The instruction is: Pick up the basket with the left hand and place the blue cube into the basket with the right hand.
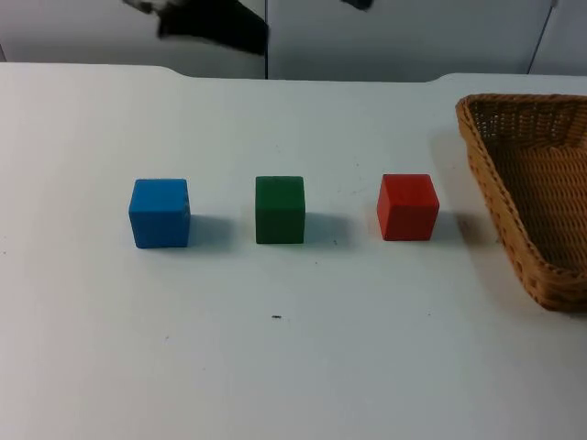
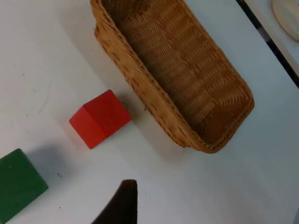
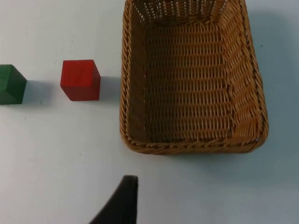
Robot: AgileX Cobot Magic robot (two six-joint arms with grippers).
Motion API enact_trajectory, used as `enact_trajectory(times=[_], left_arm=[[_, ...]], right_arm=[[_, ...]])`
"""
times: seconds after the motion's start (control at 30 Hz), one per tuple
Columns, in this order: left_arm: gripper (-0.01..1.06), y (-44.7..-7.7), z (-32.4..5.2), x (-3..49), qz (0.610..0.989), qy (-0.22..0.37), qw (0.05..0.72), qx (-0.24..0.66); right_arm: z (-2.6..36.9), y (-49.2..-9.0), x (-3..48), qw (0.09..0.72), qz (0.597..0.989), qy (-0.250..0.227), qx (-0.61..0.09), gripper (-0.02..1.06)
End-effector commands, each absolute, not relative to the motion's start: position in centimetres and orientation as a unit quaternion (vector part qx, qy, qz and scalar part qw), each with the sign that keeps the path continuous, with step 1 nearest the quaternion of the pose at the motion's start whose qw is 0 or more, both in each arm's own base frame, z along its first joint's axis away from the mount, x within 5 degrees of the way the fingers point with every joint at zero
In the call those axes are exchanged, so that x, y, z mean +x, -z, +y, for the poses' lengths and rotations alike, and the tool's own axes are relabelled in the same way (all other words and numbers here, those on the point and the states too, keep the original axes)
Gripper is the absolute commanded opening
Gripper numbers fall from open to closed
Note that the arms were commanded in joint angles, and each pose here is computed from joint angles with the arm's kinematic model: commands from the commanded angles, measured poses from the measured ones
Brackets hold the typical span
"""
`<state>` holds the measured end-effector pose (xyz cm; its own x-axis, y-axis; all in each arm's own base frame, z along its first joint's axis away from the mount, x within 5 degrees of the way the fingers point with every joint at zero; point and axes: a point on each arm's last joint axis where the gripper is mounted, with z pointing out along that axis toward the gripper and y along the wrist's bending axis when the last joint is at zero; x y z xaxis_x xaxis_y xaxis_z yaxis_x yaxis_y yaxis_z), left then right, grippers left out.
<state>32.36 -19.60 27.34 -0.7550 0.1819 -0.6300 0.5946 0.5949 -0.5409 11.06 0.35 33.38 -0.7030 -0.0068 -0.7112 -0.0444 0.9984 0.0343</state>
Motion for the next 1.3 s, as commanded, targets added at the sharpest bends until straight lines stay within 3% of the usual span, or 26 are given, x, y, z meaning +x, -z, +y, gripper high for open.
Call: enact_trajectory(times=[0.0, 0.43, 0.67, 1.27], left_arm=[[1.04, -25.8, -22.6, 33.4, 0.850, 0.399, 0.245, 0.241], [1.04, -20.3, -33.9, 36.7, 0.842, 0.442, 0.161, 0.265], [1.04, -17.8, -37.8, 37.5, 0.858, 0.416, 0.141, 0.265], [1.04, -14.8, -40.5, 38.3, 0.891, 0.362, 0.154, 0.225]], right_arm=[[0.3, -33.4, 11.7, 0.383, 0.923, -0.024, -0.020, 1.02], [0.3, -33.3, 12.0, 0.380, 0.924, -0.023, -0.022, 1.00], [0.3, -33.3, 12.0, 0.380, 0.924, -0.024, -0.021, 1.00], [0.5, -33.4, 12.1, 0.389, 0.920, -0.037, -0.018, 0.99]])
